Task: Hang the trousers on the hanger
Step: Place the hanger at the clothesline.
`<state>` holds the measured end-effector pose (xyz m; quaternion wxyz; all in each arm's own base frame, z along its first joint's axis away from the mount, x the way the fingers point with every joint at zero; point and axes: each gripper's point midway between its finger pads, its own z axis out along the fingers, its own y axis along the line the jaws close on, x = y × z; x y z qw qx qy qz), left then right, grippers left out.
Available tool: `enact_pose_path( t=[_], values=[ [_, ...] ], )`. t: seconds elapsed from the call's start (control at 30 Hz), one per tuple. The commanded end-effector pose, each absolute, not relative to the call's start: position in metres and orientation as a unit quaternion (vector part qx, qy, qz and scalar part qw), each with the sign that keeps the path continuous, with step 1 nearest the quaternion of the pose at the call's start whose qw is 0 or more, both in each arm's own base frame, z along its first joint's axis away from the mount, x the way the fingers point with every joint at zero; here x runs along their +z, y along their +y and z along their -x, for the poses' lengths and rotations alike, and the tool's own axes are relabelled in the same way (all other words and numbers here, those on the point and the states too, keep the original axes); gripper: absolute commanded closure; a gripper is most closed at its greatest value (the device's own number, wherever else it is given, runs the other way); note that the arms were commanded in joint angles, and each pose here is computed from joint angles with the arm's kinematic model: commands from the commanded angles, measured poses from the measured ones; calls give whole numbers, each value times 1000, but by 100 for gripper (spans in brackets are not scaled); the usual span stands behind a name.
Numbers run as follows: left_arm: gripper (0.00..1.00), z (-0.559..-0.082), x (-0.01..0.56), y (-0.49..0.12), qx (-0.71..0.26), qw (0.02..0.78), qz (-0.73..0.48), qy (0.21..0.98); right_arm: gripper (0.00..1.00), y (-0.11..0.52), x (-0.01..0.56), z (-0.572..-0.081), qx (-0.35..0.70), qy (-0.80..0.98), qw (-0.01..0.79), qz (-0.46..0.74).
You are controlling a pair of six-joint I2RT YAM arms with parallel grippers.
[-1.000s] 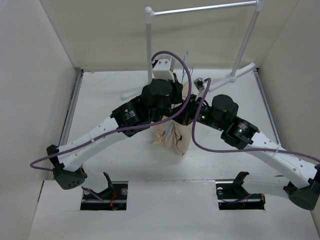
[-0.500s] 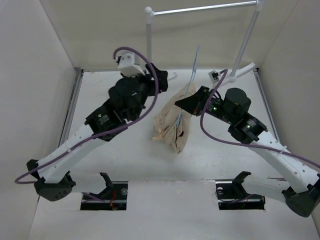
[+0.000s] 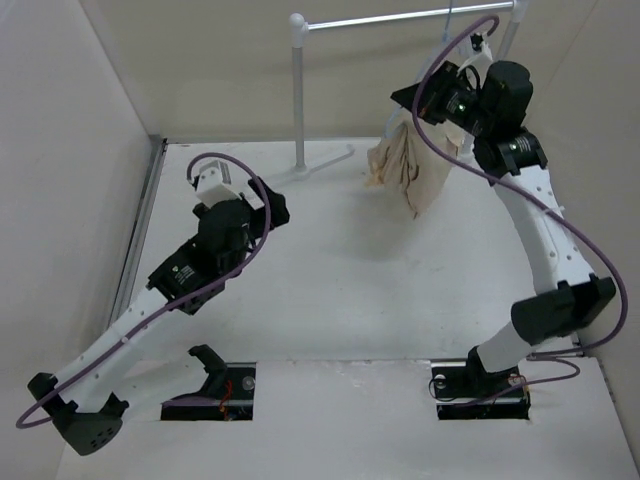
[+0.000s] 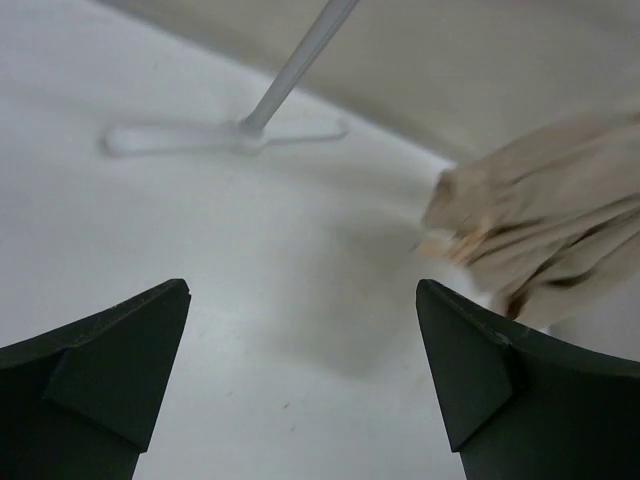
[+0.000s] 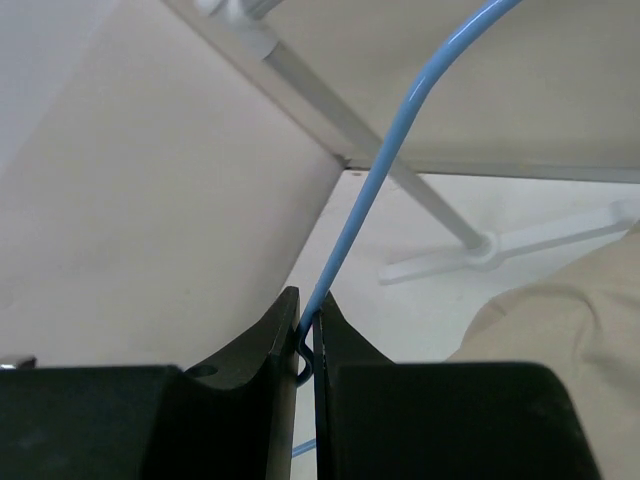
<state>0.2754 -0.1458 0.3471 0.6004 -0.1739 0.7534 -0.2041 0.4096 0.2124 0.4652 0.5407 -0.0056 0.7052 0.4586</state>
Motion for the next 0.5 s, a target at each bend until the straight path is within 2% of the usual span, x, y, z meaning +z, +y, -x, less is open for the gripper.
enact_pose_path(
  t=[0.0, 0.2, 0.47],
  values=[
    [0, -262, 289, -134, -191, 544, 197, 793, 97, 202, 499, -426, 446, 682, 577, 52],
    [0, -246, 214, -127, -201, 471, 223, 829, 97, 182, 484, -481, 427, 701, 570, 35],
    [0, -243, 173, -126, -201, 418, 233, 855, 97, 169, 436, -514, 413, 731, 543, 4]
  ],
)
